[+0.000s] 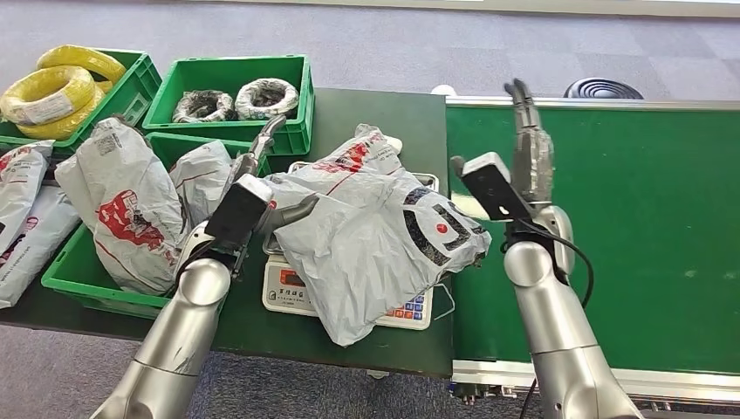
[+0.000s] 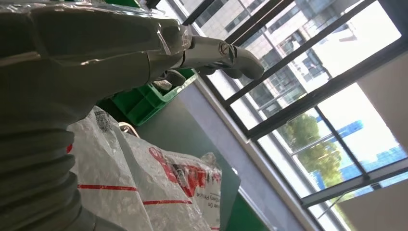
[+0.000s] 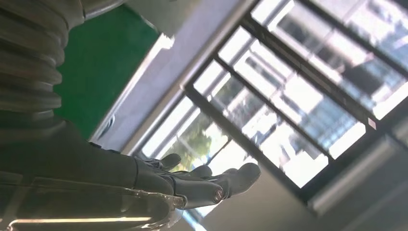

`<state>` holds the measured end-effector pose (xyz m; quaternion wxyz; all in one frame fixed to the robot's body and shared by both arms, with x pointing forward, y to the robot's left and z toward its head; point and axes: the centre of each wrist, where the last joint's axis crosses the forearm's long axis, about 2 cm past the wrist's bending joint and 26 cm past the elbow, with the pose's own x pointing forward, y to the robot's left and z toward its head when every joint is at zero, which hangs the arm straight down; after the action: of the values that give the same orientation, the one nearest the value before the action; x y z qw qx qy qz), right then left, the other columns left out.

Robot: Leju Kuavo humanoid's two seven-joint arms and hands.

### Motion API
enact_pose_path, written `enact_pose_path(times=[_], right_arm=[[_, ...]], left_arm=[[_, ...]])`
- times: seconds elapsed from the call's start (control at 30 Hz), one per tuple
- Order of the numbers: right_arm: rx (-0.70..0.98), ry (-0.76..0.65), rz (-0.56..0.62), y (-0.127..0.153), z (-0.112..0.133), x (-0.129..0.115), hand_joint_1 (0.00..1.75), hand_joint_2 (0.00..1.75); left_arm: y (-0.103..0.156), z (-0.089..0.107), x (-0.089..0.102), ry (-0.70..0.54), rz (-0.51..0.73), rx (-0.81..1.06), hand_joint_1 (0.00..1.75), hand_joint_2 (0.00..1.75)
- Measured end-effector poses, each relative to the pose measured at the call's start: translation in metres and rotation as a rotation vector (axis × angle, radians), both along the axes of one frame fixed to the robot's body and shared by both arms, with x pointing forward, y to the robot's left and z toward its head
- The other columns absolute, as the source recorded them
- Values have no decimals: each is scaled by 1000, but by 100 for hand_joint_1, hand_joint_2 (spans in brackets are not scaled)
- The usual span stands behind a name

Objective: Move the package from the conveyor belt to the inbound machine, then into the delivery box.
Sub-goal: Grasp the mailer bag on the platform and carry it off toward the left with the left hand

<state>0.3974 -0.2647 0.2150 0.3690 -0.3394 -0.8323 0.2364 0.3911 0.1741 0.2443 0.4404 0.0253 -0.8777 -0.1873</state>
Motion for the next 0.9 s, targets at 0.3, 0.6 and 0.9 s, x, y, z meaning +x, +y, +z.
enact_pose_path(times=[0.3,0.6,0.9], right_arm=[[141,-331,-205,-46,23,-67,0,175],[122,-399,-195,-45,36,-78,0,175],[103,-444,-146,-32,45,-75,0,175]], left_arm=[[-50,-19,30,198,-109,351,0,175],[-81,-51,21,334,-226,572,171,175],[-81,-48,28,336,-198,610,175,175]])
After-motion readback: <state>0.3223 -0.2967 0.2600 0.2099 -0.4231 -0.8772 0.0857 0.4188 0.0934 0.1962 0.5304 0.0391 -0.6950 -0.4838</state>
